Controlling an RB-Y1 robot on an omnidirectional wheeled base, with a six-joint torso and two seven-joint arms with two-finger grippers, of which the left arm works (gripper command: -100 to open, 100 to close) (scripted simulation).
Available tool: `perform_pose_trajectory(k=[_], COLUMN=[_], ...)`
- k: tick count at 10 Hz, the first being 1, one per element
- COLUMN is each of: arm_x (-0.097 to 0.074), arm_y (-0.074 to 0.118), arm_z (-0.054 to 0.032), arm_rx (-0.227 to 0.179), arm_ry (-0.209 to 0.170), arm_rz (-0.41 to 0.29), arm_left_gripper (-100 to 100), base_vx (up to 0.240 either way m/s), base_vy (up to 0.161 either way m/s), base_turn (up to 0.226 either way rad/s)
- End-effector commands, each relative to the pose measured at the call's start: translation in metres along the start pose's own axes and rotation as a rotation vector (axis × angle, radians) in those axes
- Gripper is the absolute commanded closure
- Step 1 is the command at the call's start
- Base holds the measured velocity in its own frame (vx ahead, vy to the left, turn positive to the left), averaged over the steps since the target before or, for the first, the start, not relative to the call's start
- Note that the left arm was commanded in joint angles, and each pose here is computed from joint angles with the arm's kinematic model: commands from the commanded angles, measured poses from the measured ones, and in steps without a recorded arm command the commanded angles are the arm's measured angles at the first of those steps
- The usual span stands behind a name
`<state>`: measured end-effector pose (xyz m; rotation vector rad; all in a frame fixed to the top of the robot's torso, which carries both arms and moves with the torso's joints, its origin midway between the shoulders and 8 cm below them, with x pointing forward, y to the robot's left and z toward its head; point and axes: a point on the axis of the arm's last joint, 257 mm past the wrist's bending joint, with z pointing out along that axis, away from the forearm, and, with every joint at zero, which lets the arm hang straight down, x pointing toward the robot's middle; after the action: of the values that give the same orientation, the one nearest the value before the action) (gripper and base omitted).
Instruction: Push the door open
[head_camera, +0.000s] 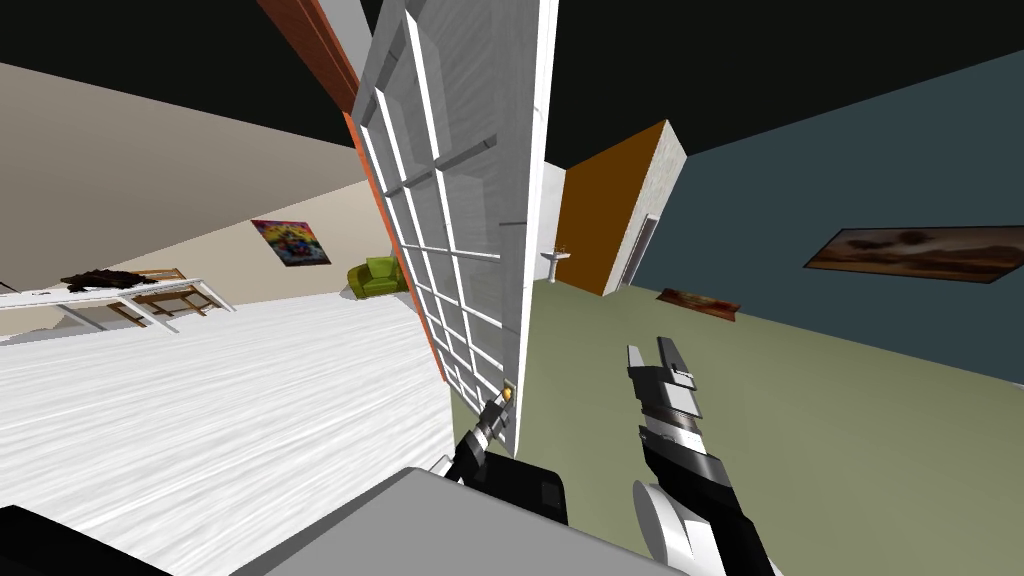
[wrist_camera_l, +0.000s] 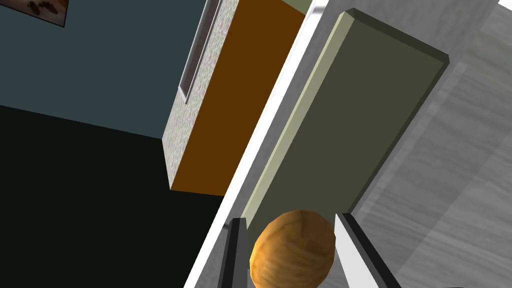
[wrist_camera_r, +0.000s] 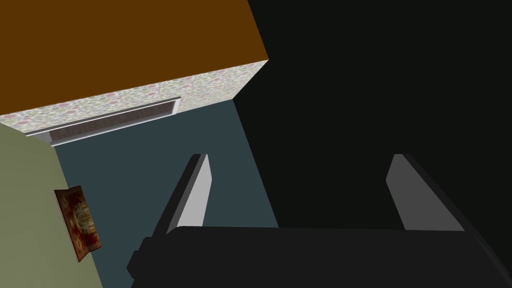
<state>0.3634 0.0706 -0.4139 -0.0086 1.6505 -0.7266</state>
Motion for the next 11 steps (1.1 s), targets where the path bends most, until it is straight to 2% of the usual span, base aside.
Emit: perform_pose_trajectory(k=[1,5,7,9,10,11], arm_x=[-0.016,-0.016,-0.021,-0.021,-0.024,-0.024], arm_y=[0.012,0.012,0.021,0.021,0.025,0.025], arm_z=[0.0029,0.0029,0.0039,0.0039,0.0044,0.0044], arm_rx=[-0.014,-0.014,-0.030,-0.030,-0.037,-0.037], arm_ry=[-0.037,-0.037,-0.052,-0.052,-0.061,-0.061], arm_rz=[-0.048,-0.050,-0.128,-0.143,-0.190,-0.190], arm_left_gripper=[100,100,100,100,100,100], base_vx=[0.025,0.008,0.020,0.015,0.020,0.025], base_vy=[-0.012,-0.006,-0.018,-0.020,-0.025,-0.022], base_turn=[-0.024,-0.008,-0.032,-0.010,-0.028,-0.024])
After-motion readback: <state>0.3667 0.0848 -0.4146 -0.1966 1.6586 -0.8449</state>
